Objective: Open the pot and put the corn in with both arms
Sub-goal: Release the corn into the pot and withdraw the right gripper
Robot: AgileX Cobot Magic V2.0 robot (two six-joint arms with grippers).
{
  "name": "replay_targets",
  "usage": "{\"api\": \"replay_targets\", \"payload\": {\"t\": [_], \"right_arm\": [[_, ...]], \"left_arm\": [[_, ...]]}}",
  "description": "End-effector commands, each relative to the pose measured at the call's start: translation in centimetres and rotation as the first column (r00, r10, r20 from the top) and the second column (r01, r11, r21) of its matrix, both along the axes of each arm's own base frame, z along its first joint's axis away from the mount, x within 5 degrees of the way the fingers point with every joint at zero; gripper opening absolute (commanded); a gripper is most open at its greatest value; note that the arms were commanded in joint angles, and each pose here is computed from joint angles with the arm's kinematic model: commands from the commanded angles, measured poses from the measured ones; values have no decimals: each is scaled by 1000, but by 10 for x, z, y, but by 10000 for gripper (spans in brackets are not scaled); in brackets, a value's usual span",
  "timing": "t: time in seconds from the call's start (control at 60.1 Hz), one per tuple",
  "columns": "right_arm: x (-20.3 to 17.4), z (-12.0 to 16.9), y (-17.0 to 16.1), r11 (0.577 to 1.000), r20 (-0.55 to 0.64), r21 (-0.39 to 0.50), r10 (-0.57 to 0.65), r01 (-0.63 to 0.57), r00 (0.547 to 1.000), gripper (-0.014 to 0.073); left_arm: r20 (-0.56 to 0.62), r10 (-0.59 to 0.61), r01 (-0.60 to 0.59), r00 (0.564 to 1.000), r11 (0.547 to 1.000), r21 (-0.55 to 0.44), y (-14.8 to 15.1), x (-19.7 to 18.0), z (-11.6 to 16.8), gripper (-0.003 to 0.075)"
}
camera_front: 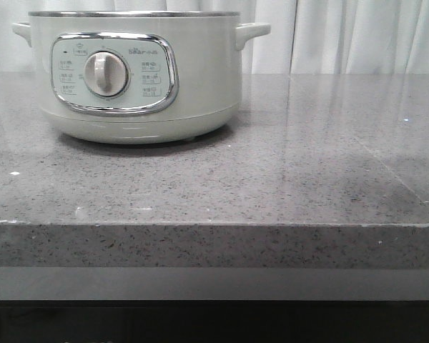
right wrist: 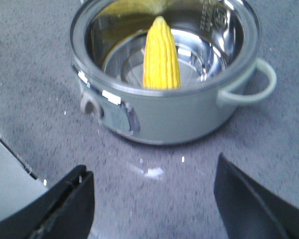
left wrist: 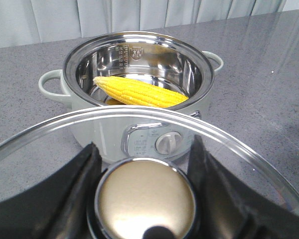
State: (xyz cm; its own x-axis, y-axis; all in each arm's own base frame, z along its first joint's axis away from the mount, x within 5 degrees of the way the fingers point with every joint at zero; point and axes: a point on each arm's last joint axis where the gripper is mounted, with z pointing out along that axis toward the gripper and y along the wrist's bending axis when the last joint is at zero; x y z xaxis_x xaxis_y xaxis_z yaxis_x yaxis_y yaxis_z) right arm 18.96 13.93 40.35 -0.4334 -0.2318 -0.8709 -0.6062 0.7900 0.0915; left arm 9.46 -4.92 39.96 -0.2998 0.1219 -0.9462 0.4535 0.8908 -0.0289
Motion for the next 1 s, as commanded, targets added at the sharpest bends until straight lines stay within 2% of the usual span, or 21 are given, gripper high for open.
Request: {"api": "replay_targets", "payload": {"t": [0.0, 0.233, 0.5, 0.982], "right_arm": [[-21, 11, -15, 998, 106, 67, -12, 5, 994, 529], [-55, -20, -39, 999, 77, 47, -7, 4, 997, 529], [-63, -33, -44, 1000, 48, 26, -3, 2, 999, 529], [-61, -34, -42, 1000, 40, 21, -3, 2, 999, 529]], "left_arm": [[158, 8, 7, 987, 996, -94, 1, -2, 25, 258], [160, 7, 9, 987, 995, -100, 0, -2, 25, 259], [305, 29, 34, 952, 980, -198, -7, 13, 44, 259], [330, 39, 32, 943, 977, -209, -63, 121, 79, 259]]}}
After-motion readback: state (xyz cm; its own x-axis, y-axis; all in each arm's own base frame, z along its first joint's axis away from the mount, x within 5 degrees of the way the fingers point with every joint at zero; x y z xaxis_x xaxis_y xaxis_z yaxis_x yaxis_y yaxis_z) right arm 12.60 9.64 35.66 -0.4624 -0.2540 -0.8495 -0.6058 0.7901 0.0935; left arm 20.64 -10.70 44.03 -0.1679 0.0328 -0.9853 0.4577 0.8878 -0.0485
